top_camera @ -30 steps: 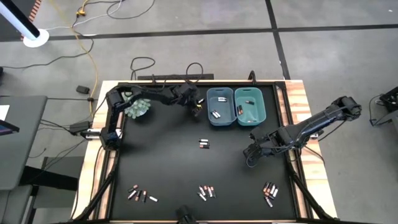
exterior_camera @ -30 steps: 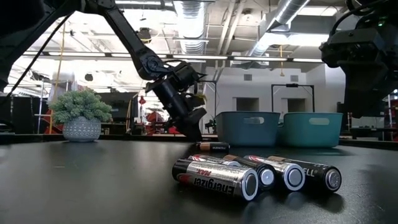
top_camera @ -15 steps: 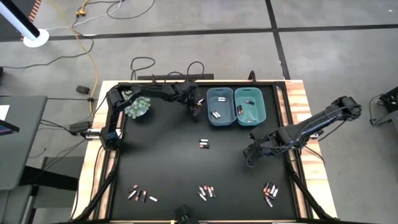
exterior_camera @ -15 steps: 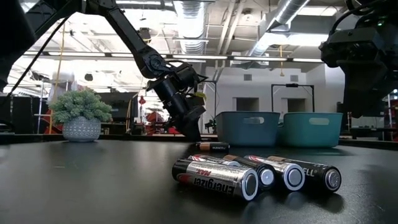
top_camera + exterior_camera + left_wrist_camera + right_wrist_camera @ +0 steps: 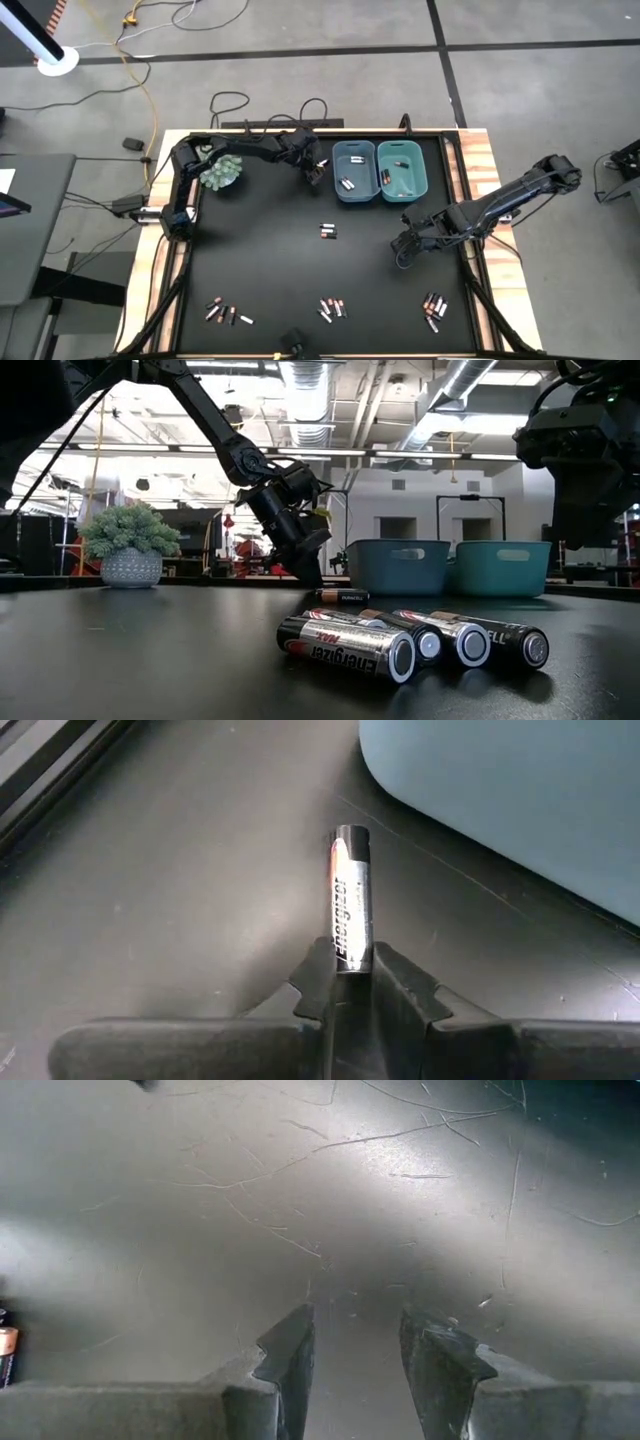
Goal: Sort batteries
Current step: Put the silver battery into the blue bin
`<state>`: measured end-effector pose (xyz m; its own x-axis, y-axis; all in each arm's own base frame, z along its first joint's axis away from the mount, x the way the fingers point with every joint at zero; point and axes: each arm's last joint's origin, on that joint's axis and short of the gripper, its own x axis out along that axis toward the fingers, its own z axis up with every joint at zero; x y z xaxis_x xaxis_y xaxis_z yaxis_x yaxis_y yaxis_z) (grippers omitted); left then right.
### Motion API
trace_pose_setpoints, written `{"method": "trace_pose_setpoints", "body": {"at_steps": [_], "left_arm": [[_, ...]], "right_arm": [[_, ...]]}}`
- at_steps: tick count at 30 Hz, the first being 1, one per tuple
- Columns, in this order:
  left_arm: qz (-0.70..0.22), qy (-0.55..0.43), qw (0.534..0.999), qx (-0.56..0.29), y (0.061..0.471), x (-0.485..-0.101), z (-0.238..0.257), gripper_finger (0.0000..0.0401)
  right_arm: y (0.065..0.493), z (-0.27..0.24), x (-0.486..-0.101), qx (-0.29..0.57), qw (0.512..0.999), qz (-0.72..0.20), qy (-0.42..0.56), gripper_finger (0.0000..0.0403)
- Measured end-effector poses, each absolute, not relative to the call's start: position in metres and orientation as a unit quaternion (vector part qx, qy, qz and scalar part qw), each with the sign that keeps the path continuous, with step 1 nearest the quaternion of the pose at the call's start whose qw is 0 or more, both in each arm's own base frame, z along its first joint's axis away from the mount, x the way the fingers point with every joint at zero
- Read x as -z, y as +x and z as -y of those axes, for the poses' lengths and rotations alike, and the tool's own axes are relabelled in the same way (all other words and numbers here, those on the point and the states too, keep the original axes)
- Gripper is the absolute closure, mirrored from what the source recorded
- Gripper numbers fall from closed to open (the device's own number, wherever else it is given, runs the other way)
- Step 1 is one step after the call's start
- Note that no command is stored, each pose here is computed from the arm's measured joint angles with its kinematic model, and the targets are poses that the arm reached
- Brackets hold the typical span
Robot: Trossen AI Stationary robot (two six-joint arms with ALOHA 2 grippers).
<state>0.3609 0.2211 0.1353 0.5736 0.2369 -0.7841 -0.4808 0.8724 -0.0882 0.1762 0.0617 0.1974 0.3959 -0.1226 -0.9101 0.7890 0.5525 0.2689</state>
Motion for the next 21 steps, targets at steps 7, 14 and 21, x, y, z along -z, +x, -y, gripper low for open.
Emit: {"method": "trace_pose_setpoints", "body": {"at_steps": [7,14,21], "left_arm": [[-0.425,-0.132,0.874,-0.195,0.362,-0.138,-0.222,0.0355],[-0.441,-0.126,0.868,-0.188,0.365,-0.147,-0.223,0.0355],[-0.487,-0.125,0.847,-0.172,0.364,-0.158,-0.223,0.0354]], "right_arm": [[0.176,-0.062,-0.197,0.303,0.753,-0.459,0.363,0.0239],[0.176,-0.062,-0.197,0.303,0.753,-0.459,0.362,0.0239],[0.176,-0.062,-0.197,0.302,0.753,-0.459,0.362,0.0239]]}}
